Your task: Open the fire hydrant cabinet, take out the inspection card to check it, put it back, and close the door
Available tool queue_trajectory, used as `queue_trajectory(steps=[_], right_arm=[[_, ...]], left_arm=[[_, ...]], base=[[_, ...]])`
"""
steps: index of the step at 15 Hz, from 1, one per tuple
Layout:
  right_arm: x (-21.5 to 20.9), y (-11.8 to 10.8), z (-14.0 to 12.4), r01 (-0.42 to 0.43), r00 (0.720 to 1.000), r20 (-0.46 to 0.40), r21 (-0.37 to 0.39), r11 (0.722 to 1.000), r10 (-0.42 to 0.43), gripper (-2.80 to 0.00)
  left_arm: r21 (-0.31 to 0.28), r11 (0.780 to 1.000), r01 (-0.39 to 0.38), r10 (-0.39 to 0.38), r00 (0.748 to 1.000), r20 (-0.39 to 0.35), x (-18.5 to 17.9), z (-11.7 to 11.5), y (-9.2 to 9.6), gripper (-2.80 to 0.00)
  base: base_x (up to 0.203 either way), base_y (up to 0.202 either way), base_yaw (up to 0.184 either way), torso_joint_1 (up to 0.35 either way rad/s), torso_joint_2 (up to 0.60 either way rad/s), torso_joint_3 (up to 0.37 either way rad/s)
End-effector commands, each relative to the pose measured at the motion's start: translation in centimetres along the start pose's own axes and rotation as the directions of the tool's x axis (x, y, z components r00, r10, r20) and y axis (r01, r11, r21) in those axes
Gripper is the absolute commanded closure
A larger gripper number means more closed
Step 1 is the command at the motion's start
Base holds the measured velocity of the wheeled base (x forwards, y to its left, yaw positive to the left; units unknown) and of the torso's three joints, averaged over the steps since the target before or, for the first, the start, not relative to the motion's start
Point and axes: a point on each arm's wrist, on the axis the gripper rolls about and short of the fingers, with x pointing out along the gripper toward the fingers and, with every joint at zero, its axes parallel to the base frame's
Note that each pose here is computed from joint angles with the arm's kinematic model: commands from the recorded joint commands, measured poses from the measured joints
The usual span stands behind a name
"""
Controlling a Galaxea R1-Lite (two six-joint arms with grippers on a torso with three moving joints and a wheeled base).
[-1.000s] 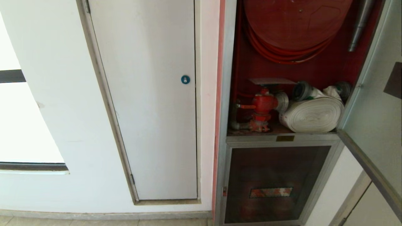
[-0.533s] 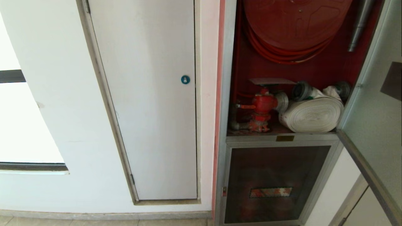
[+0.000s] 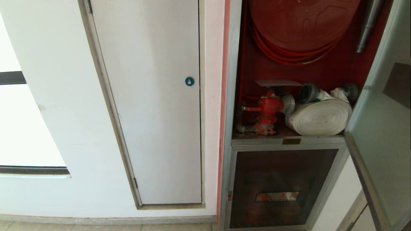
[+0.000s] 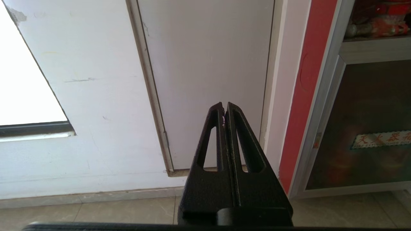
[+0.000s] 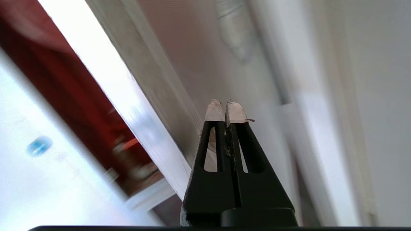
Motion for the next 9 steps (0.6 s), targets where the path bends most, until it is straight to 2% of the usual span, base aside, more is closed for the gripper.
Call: queue_trajectory(steps=[1,3,5,9], right_arm=[[1.9,0.1,0.1,-0.084,0.993,-0.079,0.013,0.996,0.085,0.00],[3.5,0.5,0.2,-0.186,0.970,-0.152,0.035,0.982,0.189,0.00],[5.7,1.0,-0.2,-0.252,0.940,-0.222,0.067,0.965,0.260,0.00],[10.9,3.7,-1.8,-0.370,0.857,-0.331,0.136,0.919,0.394,0.00]], left_arm=[[0.000,1.000,0.001,-0.001,1.000,-0.022,0.1,-0.6,0.0,0.00],[0.000,1.000,0.001,-0.001,1.000,-0.022,0.1,-0.6,0.0,0.00],[0.000,1.000,0.001,-0.001,1.000,-0.020,0.1,-0.6,0.0,0.00],[0.000,1.000,0.001,-0.001,1.000,-0.022,0.1,-0.6,0.0,0.00]], base=[[0.000,0.000,0.000,0.000,0.00,0.000],[0.000,0.000,0.000,0.000,0.00,0.000],[0.000,0.000,0.000,0.000,0.00,0.000],[0.000,0.000,0.000,0.000,0.00,0.000]])
